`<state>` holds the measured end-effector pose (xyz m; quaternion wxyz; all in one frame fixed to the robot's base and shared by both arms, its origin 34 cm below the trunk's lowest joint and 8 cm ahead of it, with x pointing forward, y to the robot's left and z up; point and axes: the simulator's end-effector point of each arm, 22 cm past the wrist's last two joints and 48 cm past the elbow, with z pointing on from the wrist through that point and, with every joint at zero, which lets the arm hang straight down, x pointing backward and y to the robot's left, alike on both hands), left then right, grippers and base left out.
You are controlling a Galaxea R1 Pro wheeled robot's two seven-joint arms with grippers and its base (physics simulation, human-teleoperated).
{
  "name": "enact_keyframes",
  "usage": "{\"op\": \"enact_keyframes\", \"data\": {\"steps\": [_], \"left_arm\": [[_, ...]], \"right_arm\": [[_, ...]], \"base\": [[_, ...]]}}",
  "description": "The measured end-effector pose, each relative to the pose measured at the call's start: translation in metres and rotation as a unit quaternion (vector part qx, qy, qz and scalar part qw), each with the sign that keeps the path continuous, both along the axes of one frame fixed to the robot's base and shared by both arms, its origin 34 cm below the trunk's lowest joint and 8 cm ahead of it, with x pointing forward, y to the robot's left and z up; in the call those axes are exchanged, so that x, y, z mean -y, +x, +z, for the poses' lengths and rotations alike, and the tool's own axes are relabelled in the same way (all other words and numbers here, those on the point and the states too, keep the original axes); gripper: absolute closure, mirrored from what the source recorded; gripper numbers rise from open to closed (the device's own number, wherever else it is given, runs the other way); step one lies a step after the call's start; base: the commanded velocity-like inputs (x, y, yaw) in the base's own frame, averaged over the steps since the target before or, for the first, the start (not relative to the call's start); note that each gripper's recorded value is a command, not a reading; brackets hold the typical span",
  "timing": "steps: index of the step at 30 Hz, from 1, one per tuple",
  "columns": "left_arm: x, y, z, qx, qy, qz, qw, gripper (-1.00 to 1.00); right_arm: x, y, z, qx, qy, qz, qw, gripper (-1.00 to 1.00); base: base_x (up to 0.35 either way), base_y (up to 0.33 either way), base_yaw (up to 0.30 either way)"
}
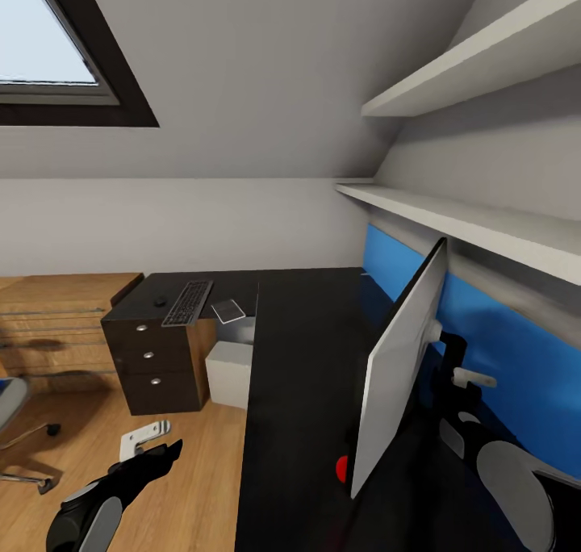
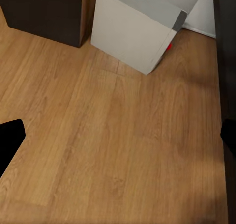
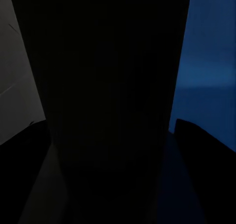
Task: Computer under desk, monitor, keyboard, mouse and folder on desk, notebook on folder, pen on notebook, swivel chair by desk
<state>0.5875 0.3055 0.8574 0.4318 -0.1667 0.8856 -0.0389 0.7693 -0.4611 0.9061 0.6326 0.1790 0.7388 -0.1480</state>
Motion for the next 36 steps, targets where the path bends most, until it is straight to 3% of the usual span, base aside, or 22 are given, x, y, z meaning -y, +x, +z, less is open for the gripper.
{"op": "enact_keyframes", "data": {"steps": [9, 15, 36], "left_arm": [[-0.0004, 0.0, 0.0, 0.0, 0.0, 0.001, 1.0, -1.0], [-0.0002, 0.0001, 0.0, 0.0, -0.001, 0.0, 1.0, -1.0], [-0.0003, -0.0001, 0.0003, 0.0, -0.001, 0.0, 1.0, -1.0]], "right_arm": [[0.0008, 0.0002, 0.0008, 0.0, -0.001, -0.002, 1.0, 1.0], [0.0096, -0.0062, -0.0017, 0.002, 0.005, -0.026, 0.9996, 1.0], [0.0078, -0.0055, -0.0014, 0.001, 0.003, -0.022, 0.9998, 1.0]], "base": [[0.0, 0.022, 0.0], [0.0, 0.198, 0.0], [0.068, 0.017, 0.0]]}}
